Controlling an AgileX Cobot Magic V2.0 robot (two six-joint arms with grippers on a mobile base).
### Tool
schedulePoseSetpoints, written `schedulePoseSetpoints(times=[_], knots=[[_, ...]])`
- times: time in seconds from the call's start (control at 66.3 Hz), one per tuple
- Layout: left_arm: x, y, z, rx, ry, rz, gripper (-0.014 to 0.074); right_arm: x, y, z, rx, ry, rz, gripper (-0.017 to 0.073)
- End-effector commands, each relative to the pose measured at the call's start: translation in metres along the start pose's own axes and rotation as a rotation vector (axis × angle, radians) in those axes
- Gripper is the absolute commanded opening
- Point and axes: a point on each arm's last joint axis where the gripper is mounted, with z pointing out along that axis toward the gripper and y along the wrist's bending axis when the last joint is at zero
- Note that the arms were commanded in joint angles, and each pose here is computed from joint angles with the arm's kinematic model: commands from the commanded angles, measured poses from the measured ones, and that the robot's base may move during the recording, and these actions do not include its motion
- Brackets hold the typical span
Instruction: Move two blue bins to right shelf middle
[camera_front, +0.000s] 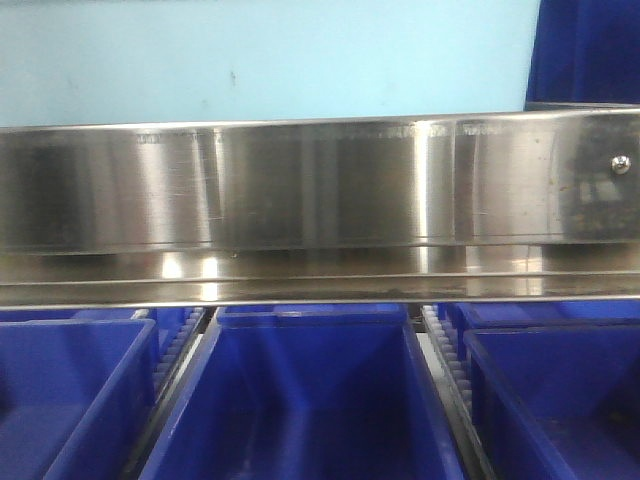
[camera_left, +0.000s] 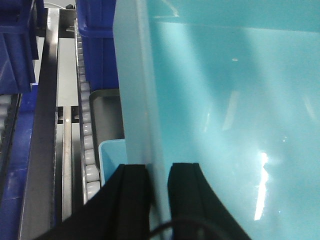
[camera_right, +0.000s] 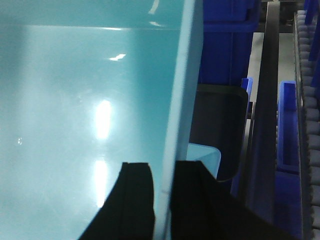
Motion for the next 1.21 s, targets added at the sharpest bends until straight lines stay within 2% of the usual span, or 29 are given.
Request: schedulePoseSetpoints(times=[0.0,0.83,0.966,1.192], knots=[[-0.006,0.003,-0.009,-0.031,-0.064,0.026,-0.0111,-0.007,-0.004,-0.012,0.032,-0.073,-0.034,-0.0153],[-0.009,0.003,-0.009,-0.028,-0.092,0.027,-0.0111,-0.008,-0.003,-0.012,0.03,-0.083,-0.034,-0.0153],[-0.005,0.004,-0.003,-0.032,-0.041,0.024,-0.0111,-0.004,-0.005,-0.003,0.039,-0.026,-0.032,-0.0153],[0.014,0.011,0.04,-0.057,0.12,0.016,-0.0111,0.01,-0.012,0.032,0.067,0.088,-0.028,-0.0153]])
